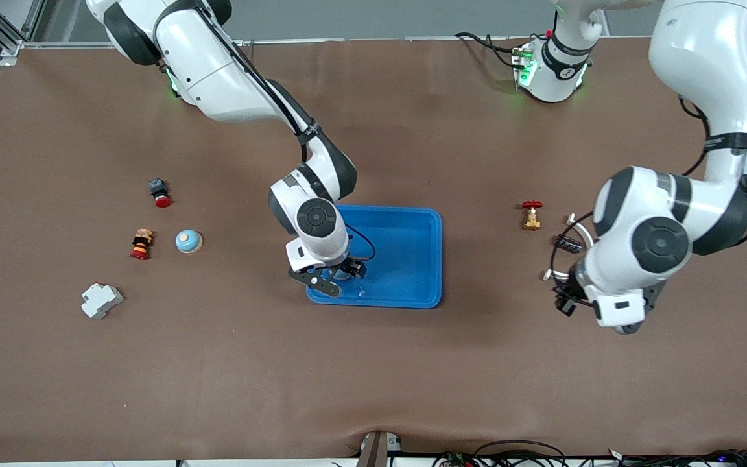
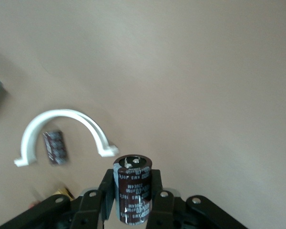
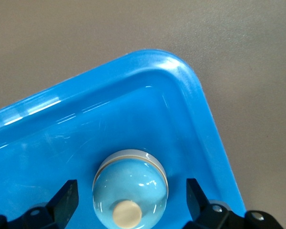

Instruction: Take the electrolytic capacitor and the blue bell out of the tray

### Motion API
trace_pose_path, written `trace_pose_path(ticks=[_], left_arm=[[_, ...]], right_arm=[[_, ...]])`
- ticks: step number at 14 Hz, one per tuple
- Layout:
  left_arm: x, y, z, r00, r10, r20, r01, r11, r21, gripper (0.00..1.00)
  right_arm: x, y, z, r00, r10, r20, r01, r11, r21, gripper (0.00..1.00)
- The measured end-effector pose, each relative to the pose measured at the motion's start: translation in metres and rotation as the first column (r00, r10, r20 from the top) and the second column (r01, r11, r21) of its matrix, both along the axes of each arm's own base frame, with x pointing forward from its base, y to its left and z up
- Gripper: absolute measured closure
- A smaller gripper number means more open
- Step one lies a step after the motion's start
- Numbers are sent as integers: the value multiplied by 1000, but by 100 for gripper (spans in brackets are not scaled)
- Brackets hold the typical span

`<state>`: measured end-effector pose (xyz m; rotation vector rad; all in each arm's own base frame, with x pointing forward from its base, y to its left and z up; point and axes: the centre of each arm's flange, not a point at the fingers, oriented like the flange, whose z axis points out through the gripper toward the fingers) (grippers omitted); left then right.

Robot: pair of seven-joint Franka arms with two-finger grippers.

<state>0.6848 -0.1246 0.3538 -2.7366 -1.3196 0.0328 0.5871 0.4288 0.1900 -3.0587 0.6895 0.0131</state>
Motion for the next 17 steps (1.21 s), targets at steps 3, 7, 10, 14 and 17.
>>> trace_pose_path(ticks=[3,7,10,14,17], left_arm=[[-5,68,-37,997,-13,-81,14,1000,5,66],[-17,133,-105,997,10,-73,-13,1000,-28,66],[-32,158,-144,998,3,-68,-4,1000,-7,66],[-35,184,-153,998,15,-61,-15,1000,7,66],[-34,181,-160,998,11,-56,-11,1000,-2,66]], right_arm=[[-2,1,-3,1000,1,-2,-1,1000,-3,0],[-3,8,-2,1000,8,3,-8,1000,-1,34],[-2,10,-1,1000,0,7,0,1000,3,34],[4,16,16,1000,-10,1,10,1000,-2,34],[12,18,44,1000,-9,-28,8,1000,-27,34]])
